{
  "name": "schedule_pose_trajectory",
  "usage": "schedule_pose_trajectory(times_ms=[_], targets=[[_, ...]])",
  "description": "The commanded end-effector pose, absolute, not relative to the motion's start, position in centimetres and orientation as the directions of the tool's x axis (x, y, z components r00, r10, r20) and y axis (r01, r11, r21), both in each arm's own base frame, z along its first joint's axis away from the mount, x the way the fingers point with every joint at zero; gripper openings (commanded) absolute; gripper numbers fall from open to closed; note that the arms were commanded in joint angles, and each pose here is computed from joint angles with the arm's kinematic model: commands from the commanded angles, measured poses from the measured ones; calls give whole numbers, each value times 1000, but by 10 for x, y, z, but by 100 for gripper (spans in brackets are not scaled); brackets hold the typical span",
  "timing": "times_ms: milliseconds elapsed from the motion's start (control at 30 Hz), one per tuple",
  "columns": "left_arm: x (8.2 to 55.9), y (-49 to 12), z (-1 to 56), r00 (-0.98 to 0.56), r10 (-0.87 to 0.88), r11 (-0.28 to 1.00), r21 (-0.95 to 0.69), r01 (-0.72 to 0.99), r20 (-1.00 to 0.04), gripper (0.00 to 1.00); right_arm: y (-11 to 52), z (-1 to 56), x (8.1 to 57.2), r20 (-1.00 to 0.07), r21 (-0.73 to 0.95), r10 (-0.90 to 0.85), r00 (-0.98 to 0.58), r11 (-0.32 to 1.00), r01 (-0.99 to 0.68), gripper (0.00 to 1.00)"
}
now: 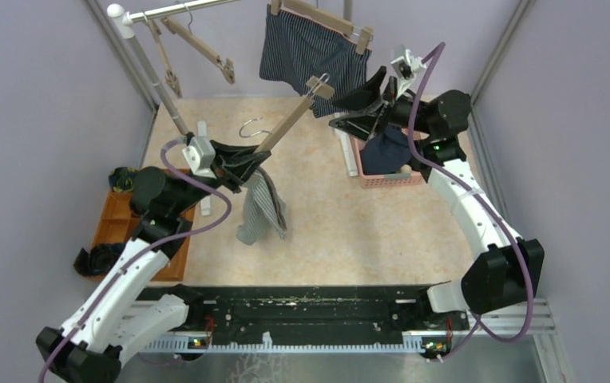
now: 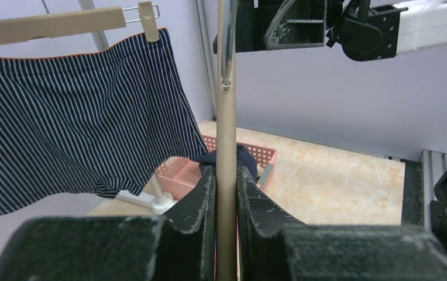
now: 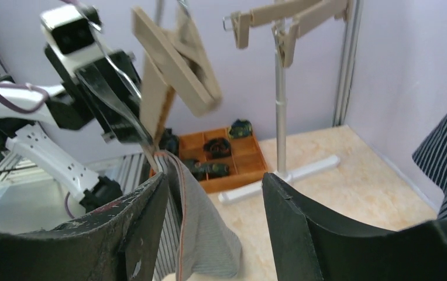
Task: Remove the underwear clipped to the hanger
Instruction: Remove the underwear from the hanger.
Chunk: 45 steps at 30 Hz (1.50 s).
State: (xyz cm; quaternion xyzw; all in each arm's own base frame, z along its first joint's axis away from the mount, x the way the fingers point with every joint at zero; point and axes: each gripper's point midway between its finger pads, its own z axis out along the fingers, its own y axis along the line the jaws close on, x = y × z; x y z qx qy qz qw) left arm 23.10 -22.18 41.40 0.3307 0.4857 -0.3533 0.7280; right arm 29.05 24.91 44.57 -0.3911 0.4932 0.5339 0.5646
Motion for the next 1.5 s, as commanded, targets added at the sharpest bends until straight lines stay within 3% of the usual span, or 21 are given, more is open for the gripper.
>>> schedule_pose_trajectory(times_ms=[0,533,667,1467], targets=[[233,-236,445,306,-320,468,131,874,-897,0,257,499,260,-930,-49,360,69,65,-997,60],[251,-274,460,236,-381,297,124,947,-894,0,285,493,278,-908,-54,410,84,84,-995,55],[244,-277,465,219,-422,254,117,960,-880,0,285,499,283,-886,-62,455,93,83,-995,49],[243,-279,461,188,-460,244,80,967,-868,0,281,535,258,-835,-111,545,70,-42,-993,41]])
